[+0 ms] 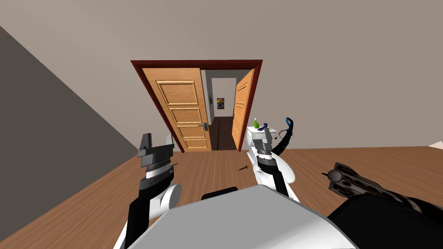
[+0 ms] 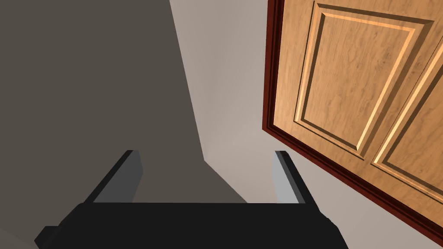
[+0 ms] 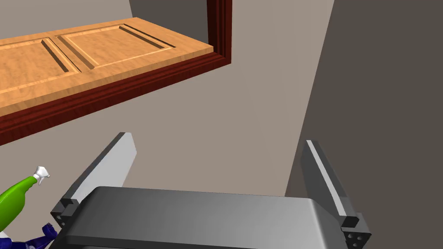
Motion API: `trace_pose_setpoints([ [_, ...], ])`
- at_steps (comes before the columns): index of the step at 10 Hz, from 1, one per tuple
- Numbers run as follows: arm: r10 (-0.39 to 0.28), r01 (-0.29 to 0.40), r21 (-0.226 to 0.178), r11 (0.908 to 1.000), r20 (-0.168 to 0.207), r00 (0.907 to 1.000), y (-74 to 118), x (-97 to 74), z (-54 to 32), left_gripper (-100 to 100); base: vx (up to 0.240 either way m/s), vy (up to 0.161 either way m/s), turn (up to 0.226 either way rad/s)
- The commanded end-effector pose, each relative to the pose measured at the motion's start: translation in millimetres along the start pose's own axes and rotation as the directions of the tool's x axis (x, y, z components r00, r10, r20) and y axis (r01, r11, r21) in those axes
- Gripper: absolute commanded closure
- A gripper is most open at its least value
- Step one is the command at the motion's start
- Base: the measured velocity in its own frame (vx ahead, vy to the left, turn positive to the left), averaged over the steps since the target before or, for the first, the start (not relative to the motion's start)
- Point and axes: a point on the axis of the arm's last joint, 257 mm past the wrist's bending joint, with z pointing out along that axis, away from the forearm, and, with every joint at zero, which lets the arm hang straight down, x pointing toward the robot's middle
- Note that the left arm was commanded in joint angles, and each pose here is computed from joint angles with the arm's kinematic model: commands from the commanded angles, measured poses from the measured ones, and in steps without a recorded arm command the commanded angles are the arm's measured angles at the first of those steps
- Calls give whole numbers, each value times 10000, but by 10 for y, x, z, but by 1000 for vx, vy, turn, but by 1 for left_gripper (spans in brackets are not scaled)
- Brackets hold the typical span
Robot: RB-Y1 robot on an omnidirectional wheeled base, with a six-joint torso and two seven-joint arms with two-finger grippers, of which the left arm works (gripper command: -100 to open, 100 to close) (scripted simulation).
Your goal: Push the door open
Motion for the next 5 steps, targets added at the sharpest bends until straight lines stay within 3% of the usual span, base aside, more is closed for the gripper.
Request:
trace_pose_setpoints([
  [1,-6,6,-153,9999,-52,10000,103,10,-6,-100,36,9,-1],
  [5,-24,13,-594,9982,-187,9998,402,37,-26,-100,71,26,-3],
])
